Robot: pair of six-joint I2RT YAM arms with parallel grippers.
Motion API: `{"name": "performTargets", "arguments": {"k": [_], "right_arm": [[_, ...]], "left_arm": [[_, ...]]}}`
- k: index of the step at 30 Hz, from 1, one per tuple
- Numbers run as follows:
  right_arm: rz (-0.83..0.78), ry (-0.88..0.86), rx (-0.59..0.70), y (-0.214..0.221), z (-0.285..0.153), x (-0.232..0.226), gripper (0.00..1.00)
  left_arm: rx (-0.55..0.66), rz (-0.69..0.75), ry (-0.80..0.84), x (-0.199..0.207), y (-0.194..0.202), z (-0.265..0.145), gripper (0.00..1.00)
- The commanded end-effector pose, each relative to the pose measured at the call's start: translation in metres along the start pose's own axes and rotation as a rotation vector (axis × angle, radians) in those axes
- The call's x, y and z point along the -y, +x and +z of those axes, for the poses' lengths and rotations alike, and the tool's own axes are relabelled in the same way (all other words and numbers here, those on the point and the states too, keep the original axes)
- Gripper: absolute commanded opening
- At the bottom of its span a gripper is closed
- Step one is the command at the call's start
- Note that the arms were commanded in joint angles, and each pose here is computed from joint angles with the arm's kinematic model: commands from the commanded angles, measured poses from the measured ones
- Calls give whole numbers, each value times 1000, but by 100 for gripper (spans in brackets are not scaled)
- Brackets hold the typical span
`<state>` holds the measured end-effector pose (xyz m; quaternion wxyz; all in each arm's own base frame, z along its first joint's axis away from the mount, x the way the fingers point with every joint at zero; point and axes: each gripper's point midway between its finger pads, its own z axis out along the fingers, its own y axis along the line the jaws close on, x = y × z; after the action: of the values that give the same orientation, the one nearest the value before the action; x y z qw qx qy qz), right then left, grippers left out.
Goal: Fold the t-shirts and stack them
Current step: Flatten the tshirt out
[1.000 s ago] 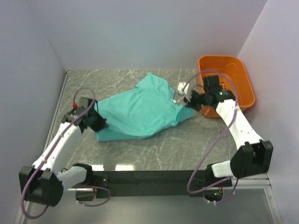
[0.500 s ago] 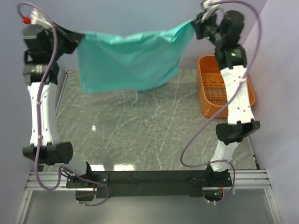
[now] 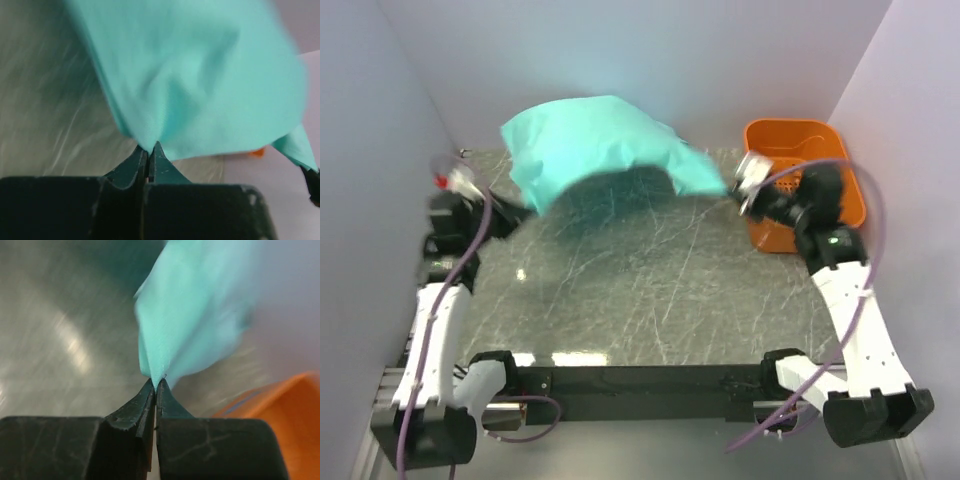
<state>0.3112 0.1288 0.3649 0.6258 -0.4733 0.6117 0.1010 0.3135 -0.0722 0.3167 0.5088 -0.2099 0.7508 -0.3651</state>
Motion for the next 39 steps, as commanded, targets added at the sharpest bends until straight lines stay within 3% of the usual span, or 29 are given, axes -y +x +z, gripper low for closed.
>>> {"name": "performTargets", "arguments": {"k": [1, 4, 9, 21, 22, 23, 25, 26, 27, 28, 29, 33, 35, 39], "right_arm": [[-51, -292, -159, 101, -9, -96, 0], [-105, -377, -291, 162, -32, -142, 0], [-183, -475, -486, 232, -66, -186, 0], [-226, -649, -543, 235, -110, -224, 0], [-231, -654, -545, 235, -112, -225, 2], [-225, -650, -545, 234, -112, -225, 17], [-225, -621, -523, 225, -109, -219, 40], [-202, -596, -514, 218, -107, -216, 51], [-202, -553, -490, 205, -102, -204, 54], [-186, -525, -460, 195, -96, -198, 56], [-156, -474, -439, 186, -89, -187, 59], [-66, -335, -335, 143, -58, -143, 62], [59, -287, -302, 133, -35, -124, 62], [263, -171, -243, 105, 13, -70, 60]], "left_arm": [[-253, -162, -143, -77, 99, -4, 0], [-398, -243, -251, -118, 161, -26, 0], [-490, -259, -429, -143, 195, -55, 0], [-664, -216, -442, -122, 233, -88, 0], [-691, -208, -420, -119, 239, -92, 1], [-714, -206, -394, -114, 241, -95, 2], [-711, -174, -350, -102, 237, -99, 13], [-675, -148, -347, -100, 229, -99, 28], [-639, -121, -335, -95, 219, -99, 38], [-568, -77, -288, -78, 199, -98, 59], [-529, -46, -278, -73, 188, -99, 68], [-345, 44, -271, -58, 143, -92, 76], [-299, 58, -250, -53, 133, -82, 77], [-134, 134, -180, -42, 96, -35, 83]]}}
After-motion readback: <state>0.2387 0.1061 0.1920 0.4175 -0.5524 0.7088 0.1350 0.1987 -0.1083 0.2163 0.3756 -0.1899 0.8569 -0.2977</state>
